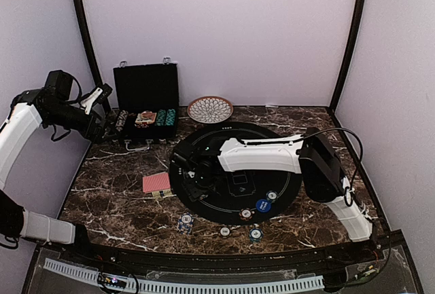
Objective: Distribute texas hold em gaming equipment
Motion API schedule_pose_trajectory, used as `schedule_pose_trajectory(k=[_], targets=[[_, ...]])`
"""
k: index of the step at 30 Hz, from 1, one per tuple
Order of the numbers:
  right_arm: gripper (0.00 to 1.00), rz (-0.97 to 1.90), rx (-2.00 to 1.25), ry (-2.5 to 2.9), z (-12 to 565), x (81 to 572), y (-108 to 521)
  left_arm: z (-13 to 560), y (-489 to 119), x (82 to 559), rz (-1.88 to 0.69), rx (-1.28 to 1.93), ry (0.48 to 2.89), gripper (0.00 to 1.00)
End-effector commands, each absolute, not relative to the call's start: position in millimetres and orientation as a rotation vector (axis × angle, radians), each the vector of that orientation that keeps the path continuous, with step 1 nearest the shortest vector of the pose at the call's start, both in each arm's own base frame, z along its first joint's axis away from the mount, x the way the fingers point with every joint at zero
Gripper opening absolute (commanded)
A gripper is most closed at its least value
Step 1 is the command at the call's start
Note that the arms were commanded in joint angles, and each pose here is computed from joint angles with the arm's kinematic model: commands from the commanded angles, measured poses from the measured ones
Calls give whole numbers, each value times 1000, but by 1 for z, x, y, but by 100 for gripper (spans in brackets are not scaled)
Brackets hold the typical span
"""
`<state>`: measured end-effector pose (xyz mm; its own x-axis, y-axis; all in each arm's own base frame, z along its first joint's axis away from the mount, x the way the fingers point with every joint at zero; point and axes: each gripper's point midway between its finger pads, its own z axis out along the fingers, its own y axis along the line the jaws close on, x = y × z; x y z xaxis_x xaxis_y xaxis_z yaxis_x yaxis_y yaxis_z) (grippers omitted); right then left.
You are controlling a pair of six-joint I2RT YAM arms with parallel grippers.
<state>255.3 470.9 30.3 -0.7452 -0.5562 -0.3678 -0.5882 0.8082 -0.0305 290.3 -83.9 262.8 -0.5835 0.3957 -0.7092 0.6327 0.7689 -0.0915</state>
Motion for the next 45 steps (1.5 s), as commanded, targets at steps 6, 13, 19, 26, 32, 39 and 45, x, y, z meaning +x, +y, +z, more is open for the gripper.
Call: schedule_pose_trajectory(k=[6, 13, 19, 26, 32, 39, 45], targets=[[70, 267, -805, 2506, 133, 250, 469, 270, -85, 284, -425, 783, 2233, 99], [80, 314, -989, 2508, 133, 184, 486, 273, -86, 284, -429, 781, 2230, 99], [82, 344, -1124, 2544, 102, 144, 502, 273, -86, 283, -436, 782, 2231, 99], [84, 320, -1186, 2543, 82, 139, 513, 277, -86, 281, -427, 790, 2224, 99], [85, 293, -1214, 2552, 69, 139, 513, 277, -87, 279, -438, 792, 2223, 99], [79, 305, -1223, 2562, 63, 137, 515, 277, -87, 280, -431, 792, 2222, 99], [74, 283, -1235, 2574, 54, 137, 511, 277, -87, 280, -431, 795, 2222, 99]])
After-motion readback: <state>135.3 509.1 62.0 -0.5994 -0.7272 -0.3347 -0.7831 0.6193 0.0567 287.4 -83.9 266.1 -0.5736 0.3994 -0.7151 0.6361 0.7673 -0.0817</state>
